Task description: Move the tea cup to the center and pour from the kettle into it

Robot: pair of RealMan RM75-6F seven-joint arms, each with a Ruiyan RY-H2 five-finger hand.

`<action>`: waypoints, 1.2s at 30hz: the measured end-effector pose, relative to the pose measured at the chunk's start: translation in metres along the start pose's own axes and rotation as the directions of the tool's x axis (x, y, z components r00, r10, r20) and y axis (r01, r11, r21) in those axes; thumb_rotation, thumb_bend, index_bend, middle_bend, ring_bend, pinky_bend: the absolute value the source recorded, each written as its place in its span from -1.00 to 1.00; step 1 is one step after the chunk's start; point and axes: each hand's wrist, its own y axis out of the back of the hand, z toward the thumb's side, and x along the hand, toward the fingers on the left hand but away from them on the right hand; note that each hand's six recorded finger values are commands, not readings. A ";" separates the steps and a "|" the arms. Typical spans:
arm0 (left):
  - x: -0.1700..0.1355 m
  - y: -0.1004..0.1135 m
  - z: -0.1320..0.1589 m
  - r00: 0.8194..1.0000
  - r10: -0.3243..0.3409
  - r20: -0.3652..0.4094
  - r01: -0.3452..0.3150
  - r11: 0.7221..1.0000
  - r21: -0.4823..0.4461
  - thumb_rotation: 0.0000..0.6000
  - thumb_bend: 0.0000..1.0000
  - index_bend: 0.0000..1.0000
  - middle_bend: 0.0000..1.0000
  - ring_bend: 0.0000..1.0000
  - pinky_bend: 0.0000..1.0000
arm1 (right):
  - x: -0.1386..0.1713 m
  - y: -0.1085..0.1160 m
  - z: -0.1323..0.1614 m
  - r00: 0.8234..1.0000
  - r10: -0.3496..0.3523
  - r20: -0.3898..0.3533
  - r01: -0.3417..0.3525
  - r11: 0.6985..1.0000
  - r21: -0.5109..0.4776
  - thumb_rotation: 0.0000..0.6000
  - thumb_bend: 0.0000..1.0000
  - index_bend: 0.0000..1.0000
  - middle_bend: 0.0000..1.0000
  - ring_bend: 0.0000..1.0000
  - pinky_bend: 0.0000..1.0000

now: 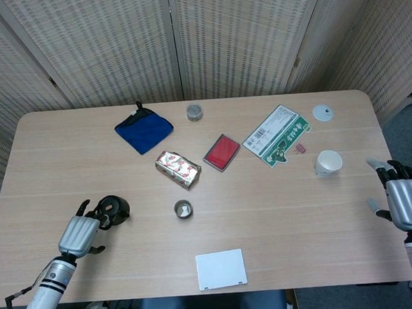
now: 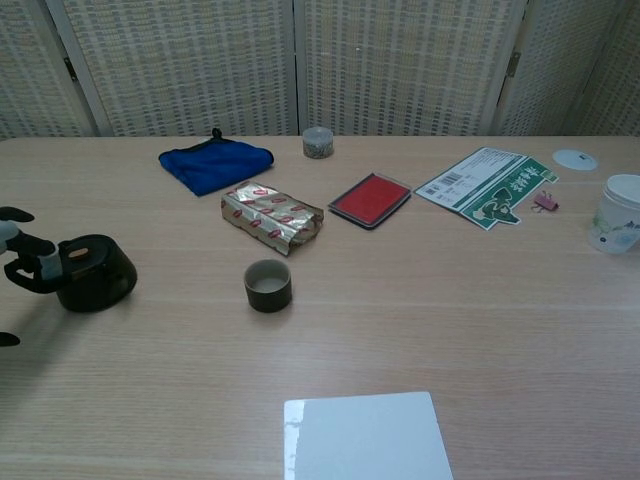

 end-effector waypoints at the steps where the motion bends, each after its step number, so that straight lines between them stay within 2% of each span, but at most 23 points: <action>1: 0.000 -0.001 0.000 1.000 -0.002 0.001 0.002 1.000 0.001 1.00 -0.89 -0.11 -0.14 -0.30 -0.97 | 0.000 0.000 0.000 1.000 0.000 0.001 0.000 1.000 0.000 1.00 -0.59 -0.62 -0.49 -0.71 -0.52; 26: -0.003 -0.019 0.004 0.999 -0.053 0.013 0.053 0.999 0.014 1.00 -0.89 -0.03 -0.04 -0.23 -0.97 | -0.002 -0.003 -0.002 1.000 0.006 0.010 -0.006 1.000 -0.004 1.00 -0.59 -0.62 -0.49 -0.71 -0.52; 31: -0.003 -0.020 0.005 0.998 -0.057 0.015 0.057 0.998 0.011 1.00 -0.89 0.09 0.10 -0.13 -0.97 | -0.001 -0.003 -0.002 1.000 0.003 0.013 -0.003 1.000 -0.005 1.00 -0.59 -0.62 -0.49 -0.71 -0.52; 36: -0.001 -0.019 0.005 0.999 -0.051 0.019 0.051 0.999 0.002 1.00 -0.89 0.32 0.36 0.09 -0.97 | -0.001 -0.002 -0.003 1.000 0.001 0.016 -0.001 1.000 -0.006 1.00 -0.59 -0.62 -0.50 -0.71 -0.52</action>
